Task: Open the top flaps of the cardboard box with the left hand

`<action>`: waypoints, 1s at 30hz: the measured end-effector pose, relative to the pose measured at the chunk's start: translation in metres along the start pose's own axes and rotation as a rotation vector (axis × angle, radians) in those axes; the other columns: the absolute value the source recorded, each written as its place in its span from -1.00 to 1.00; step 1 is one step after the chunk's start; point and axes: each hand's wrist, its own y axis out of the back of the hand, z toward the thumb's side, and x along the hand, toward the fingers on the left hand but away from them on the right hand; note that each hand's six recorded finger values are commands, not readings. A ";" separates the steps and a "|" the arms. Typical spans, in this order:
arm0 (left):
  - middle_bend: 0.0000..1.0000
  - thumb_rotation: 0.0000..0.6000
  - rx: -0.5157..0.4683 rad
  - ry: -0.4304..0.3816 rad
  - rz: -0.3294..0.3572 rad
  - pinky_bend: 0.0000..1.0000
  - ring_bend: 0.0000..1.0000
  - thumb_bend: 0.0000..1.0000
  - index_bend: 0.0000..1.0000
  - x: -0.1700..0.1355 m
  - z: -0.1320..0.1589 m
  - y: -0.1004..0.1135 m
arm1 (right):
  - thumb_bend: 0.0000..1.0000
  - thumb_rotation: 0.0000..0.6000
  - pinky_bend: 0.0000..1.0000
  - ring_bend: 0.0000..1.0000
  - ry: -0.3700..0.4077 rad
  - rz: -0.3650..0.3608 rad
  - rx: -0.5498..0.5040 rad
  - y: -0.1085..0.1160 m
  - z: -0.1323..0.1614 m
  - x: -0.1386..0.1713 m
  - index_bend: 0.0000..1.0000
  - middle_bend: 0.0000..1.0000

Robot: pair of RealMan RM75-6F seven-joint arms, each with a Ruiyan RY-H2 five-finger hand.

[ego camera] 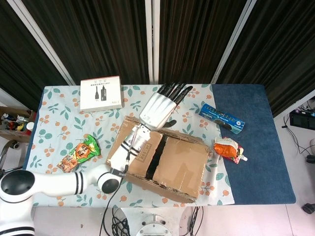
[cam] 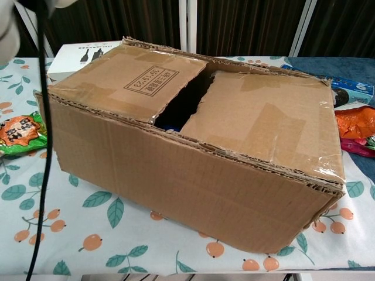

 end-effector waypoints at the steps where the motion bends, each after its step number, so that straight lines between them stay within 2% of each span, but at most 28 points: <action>1: -0.93 1.00 -0.016 0.001 -0.017 -0.64 -0.88 -0.77 -0.98 -0.007 0.002 0.001 | -0.52 1.00 -1.00 -1.00 0.004 0.003 0.000 -0.001 0.002 0.000 -1.00 -1.00; 7: -0.93 1.00 -0.092 0.025 -0.149 -0.65 -0.88 -0.82 -0.98 -0.058 0.008 -0.002 | -0.52 1.00 -1.00 -1.00 0.015 0.020 0.007 -0.007 0.008 -0.001 -1.00 -1.00; 12: -0.93 1.00 -0.067 0.023 -0.232 -0.66 -0.88 -0.82 -0.98 -0.090 0.013 -0.031 | -0.52 1.00 -1.00 -1.00 0.027 0.031 -0.001 -0.011 0.011 -0.001 -1.00 -1.00; 16: -0.93 1.00 -0.045 0.003 -0.230 -0.66 -0.88 -0.82 -0.98 -0.097 0.023 -0.049 | -0.52 1.00 -1.00 -1.00 0.025 0.030 -0.002 -0.011 0.010 0.002 -1.00 -1.00; 19: -0.93 1.00 0.008 0.001 -0.208 -0.67 -0.88 -0.82 -0.98 -0.097 0.023 -0.059 | -0.52 1.00 -1.00 -1.00 0.014 0.029 0.001 -0.010 0.005 0.004 -1.00 -1.00; 21: -0.94 1.00 0.033 0.007 -0.201 -0.67 -0.88 -0.82 -0.98 -0.098 0.022 -0.062 | -0.52 1.00 -1.00 -1.00 0.005 0.029 0.003 -0.009 0.001 0.005 -1.00 -1.00; 27: -0.96 1.00 0.008 0.041 -0.234 -0.67 -0.88 -0.81 -0.99 -0.104 0.020 -0.069 | -0.52 1.00 -1.00 -1.00 -0.007 0.033 0.004 -0.010 -0.004 0.004 -1.00 -1.00; 30: -0.97 1.00 0.024 0.038 -0.229 -0.67 -0.88 -0.81 -0.99 -0.105 0.020 -0.071 | -0.52 1.00 -1.00 -1.00 -0.001 0.038 0.003 -0.013 -0.002 0.003 -1.00 -1.00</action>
